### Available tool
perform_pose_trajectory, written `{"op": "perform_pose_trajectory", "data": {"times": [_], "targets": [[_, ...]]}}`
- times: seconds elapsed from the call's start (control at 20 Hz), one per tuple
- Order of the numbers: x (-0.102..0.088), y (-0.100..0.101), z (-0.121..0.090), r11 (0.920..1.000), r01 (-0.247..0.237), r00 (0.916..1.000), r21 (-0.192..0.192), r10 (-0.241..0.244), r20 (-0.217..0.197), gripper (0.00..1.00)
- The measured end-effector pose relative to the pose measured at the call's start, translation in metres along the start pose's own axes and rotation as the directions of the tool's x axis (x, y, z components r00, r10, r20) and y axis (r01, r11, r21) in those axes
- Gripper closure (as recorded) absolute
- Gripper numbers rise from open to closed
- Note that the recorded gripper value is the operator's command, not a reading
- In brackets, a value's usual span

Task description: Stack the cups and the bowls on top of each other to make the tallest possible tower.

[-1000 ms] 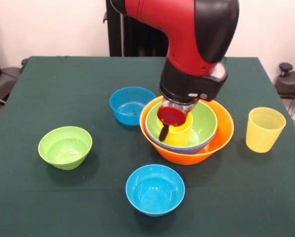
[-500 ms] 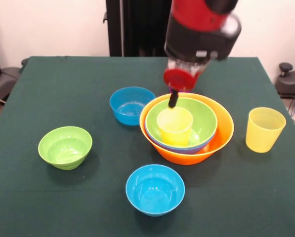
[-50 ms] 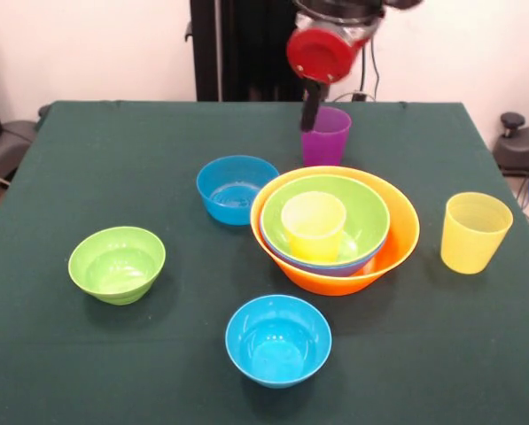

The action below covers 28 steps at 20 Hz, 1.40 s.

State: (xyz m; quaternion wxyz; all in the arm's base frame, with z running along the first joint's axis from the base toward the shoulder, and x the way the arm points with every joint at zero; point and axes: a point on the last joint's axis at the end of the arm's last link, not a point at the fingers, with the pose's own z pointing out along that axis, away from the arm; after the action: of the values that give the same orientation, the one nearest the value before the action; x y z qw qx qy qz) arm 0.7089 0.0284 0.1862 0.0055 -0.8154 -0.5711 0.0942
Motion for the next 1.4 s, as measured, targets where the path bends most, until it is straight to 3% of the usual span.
{"op": "perform_pose_trajectory", "data": {"times": [0.2,0.35,0.5,0.7,0.85,1.1,1.4], "targets": [[-0.027,0.008,0.001,0.9976,-0.012,0.9996,-0.068,0.014,0.024,0.0],[-0.059,0.019,0.016,0.9915,-0.016,0.9983,-0.129,0.023,0.054,0.0],[-0.107,0.027,0.048,0.9858,0.005,0.994,-0.168,0.013,0.109,0.0],[-0.137,0.024,0.071,0.9884,0.031,0.9879,-0.149,-0.008,0.155,0.0],[-0.151,0.018,0.092,0.9923,0.054,0.9807,-0.111,-0.032,0.193,0.0],[-0.151,0.008,0.117,0.9934,0.096,0.9694,-0.063,-0.079,0.232,0.0],[-0.147,0.002,0.135,0.9933,0.111,0.9646,-0.033,-0.1,0.244,0.0]]}}
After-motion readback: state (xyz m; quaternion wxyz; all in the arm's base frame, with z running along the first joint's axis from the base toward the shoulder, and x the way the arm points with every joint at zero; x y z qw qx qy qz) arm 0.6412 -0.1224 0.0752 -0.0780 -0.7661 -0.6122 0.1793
